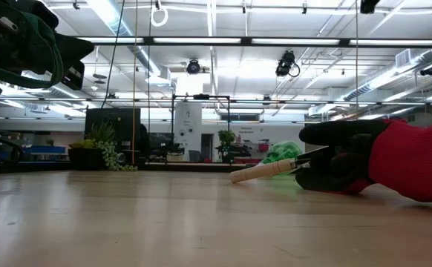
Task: Pick & Place Garden tools in Gardening bag
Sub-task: Put the green spray bottle into the white gardening bag
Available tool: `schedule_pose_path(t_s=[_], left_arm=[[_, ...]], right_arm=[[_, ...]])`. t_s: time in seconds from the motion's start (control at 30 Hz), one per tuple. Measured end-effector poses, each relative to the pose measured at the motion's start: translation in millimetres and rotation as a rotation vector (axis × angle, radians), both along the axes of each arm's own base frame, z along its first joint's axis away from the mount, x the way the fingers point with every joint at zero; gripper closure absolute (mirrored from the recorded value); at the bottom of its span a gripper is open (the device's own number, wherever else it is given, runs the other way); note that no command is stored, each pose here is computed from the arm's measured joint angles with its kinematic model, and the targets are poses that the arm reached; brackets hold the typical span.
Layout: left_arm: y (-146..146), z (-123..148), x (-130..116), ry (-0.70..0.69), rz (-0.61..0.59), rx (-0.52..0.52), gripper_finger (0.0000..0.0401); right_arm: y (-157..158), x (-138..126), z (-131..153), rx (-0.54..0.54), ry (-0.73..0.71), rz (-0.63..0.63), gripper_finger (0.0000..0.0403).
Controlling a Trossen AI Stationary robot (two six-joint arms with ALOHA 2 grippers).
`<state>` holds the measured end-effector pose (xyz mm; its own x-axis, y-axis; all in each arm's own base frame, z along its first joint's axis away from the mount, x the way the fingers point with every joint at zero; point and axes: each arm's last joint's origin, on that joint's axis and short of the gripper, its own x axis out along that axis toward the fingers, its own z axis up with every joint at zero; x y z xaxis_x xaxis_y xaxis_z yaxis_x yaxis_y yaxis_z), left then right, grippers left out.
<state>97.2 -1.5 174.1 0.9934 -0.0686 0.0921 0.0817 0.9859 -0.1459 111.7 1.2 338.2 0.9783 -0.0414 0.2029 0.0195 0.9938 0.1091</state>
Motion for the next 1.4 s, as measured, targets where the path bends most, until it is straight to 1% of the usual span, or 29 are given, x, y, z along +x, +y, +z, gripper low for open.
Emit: schedule_pose_path(t_s=[0.3,0.5,0.7,0.93,1.03,1.4], left_arm=[[0,0,0,0.000,0.000,0.000,0.0380],[0,0,0,0.000,0.000,0.000,0.0380],[0,0,0,0.000,0.000,0.000,0.0380],[0,0,0,0.000,0.001,0.000,0.0380],[0,0,0,0.000,0.000,0.000,0.0380],[0,0,0,0.000,0.001,0.000,0.0380]], right_arm=[[0,10,41,0.004,0.008,0.002,0.0382],[1,17,56,0.042,0.022,0.020,0.0382],[1,23,54,0.044,0.054,0.019,0.0382],[1,33,47,-0.031,0.124,0.003,0.0382],[1,35,44,-0.043,0.150,0.002,0.0382],[2,61,31,-0.049,0.242,0.003,0.0382]])
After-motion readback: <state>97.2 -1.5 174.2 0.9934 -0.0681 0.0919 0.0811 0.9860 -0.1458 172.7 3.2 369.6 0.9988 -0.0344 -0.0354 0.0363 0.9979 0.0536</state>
